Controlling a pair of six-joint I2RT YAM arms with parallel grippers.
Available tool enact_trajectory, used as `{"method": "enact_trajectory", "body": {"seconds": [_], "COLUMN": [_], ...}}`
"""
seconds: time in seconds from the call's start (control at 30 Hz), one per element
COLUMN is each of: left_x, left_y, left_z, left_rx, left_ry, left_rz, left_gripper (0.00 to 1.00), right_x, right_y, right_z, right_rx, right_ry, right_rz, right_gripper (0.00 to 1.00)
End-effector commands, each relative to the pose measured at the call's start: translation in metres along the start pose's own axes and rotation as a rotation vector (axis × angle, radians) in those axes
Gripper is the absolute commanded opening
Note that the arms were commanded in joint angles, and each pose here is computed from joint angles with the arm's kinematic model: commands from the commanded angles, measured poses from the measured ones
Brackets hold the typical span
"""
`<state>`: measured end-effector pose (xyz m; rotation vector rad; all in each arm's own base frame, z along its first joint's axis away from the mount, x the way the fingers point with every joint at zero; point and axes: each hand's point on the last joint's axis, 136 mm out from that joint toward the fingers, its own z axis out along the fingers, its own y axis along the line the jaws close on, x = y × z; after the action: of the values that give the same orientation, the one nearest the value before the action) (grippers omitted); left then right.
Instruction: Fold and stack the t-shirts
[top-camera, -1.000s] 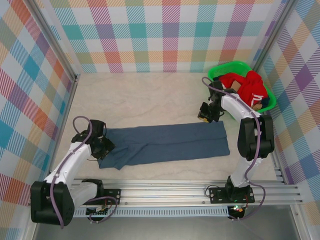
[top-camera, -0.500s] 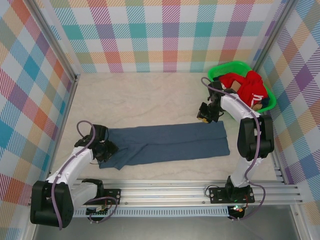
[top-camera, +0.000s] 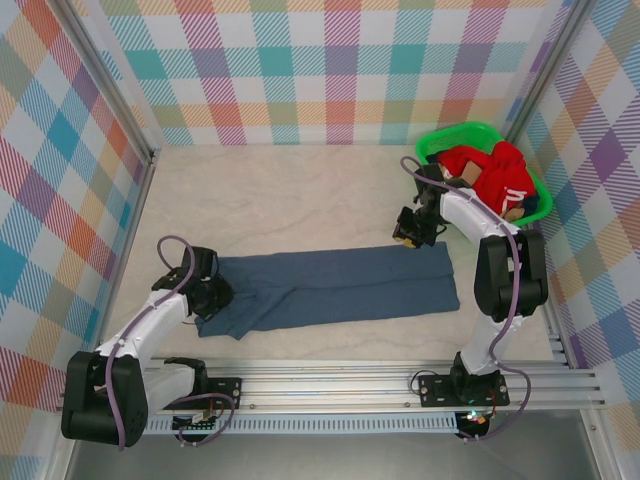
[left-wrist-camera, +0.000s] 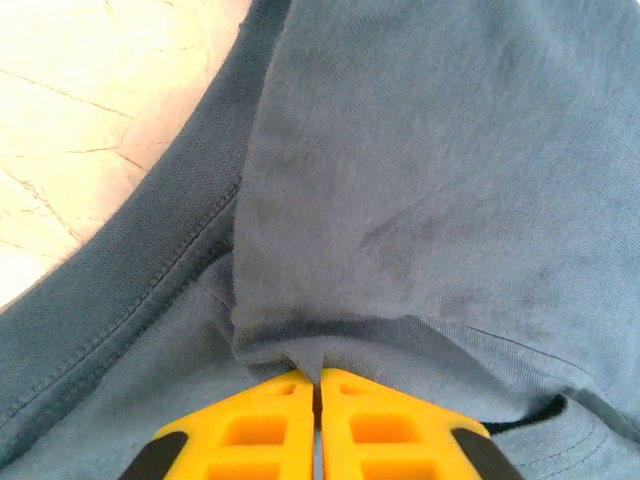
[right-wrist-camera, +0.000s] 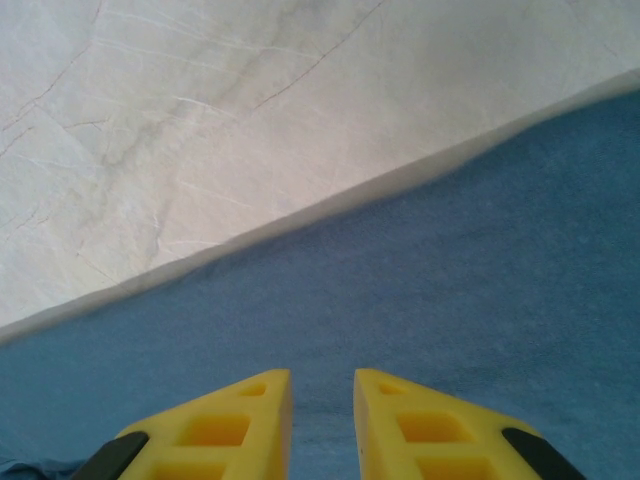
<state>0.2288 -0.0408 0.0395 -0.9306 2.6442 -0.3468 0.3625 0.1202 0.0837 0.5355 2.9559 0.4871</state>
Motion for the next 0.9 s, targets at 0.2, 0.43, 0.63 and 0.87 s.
{"method": "enact_trajectory", "body": {"seconds": [0.2, 0.43, 0.63, 0.87], "left_x": [-0.011, -0.017, -0.028, -0.046], "left_y": [-0.009, -0.022, -0.036, -0.043], "left_z": [-0.020, -0.031, -0.026, -0.017], "left_rx": [0.013, 0.014, -0.004, -0.063], "left_ry": [-0.050, -0.022, 0.012, 0.029], "left_rz": [0.006, -0.026, -0.039, -0.023], "left_gripper": [0.00, 0.00, 0.00, 0.00], "right_x": [0.004, 0.004, 0.003, 0.004], "right_y": [0.005, 0.004, 0.005, 0.005], "right_z": [-0.004, -0.002, -0.003, -0.003], "right_rx": [-0.016, -0.015, -0.017, -0.017], "right_ry": [0.002, 0.007, 0.006, 0.006], "right_rz": [-0.027, -0.031, -0.029, -0.030], "right_gripper": [0.23, 0.23, 0.23, 0.23]}}
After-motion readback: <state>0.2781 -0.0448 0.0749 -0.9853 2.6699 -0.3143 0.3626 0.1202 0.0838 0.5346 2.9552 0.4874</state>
